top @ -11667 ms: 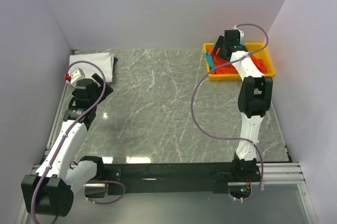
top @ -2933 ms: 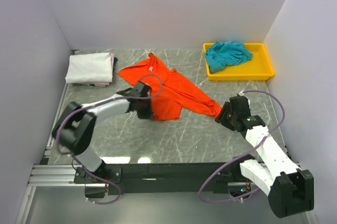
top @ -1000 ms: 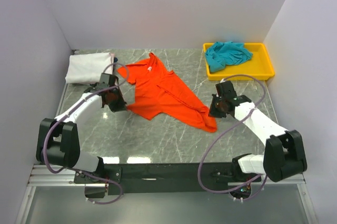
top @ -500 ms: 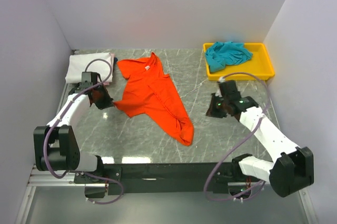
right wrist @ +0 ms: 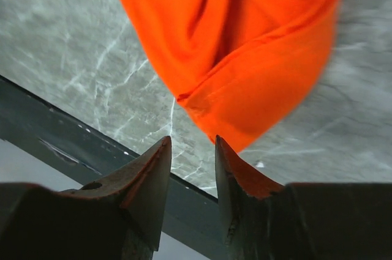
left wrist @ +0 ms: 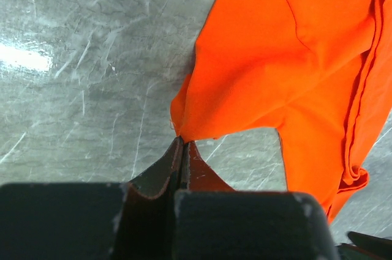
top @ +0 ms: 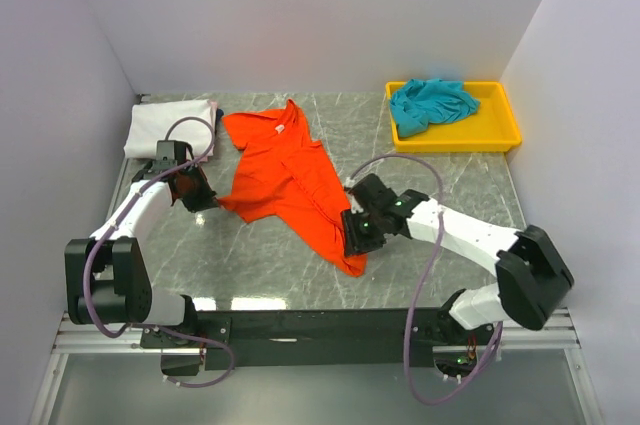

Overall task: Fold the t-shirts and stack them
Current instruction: Flatten the tshirt out

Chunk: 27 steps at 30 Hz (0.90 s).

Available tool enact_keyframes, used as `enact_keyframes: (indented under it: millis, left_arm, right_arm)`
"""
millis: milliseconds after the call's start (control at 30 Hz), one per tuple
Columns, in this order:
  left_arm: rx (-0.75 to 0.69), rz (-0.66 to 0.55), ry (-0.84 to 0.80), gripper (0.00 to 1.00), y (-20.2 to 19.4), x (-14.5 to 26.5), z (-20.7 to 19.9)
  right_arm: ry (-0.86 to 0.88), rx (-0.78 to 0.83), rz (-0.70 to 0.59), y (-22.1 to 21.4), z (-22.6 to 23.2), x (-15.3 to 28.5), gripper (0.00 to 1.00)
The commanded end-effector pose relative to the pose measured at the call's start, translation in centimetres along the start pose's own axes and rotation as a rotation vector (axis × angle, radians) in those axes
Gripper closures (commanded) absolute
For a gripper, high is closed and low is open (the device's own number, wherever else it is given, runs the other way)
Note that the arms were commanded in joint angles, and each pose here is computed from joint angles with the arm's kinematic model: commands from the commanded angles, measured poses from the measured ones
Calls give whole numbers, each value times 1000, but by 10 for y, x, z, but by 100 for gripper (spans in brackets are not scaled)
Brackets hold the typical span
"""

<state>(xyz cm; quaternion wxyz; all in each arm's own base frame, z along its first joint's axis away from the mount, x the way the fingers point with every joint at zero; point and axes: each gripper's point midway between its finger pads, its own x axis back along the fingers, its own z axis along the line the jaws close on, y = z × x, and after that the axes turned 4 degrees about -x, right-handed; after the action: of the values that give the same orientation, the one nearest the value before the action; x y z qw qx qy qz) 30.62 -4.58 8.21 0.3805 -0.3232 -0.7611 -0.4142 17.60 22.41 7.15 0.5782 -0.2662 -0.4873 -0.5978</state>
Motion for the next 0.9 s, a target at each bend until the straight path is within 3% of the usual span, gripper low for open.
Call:
enact_keyframes:
  millis: [0, 667, 867]
  left_arm:
    - [-25, -22, -27, 100, 3, 7, -6]
    - [-53, 0, 16, 100, -5, 12, 4]
    - [-52, 1, 19, 100, -5, 10, 5]
  right_arm:
    - [40, 76, -23, 12, 25, -5, 58]
    - [-126, 81, 9, 12, 17, -43, 57]
    - [-151, 79, -5, 14, 14, -38, 62]
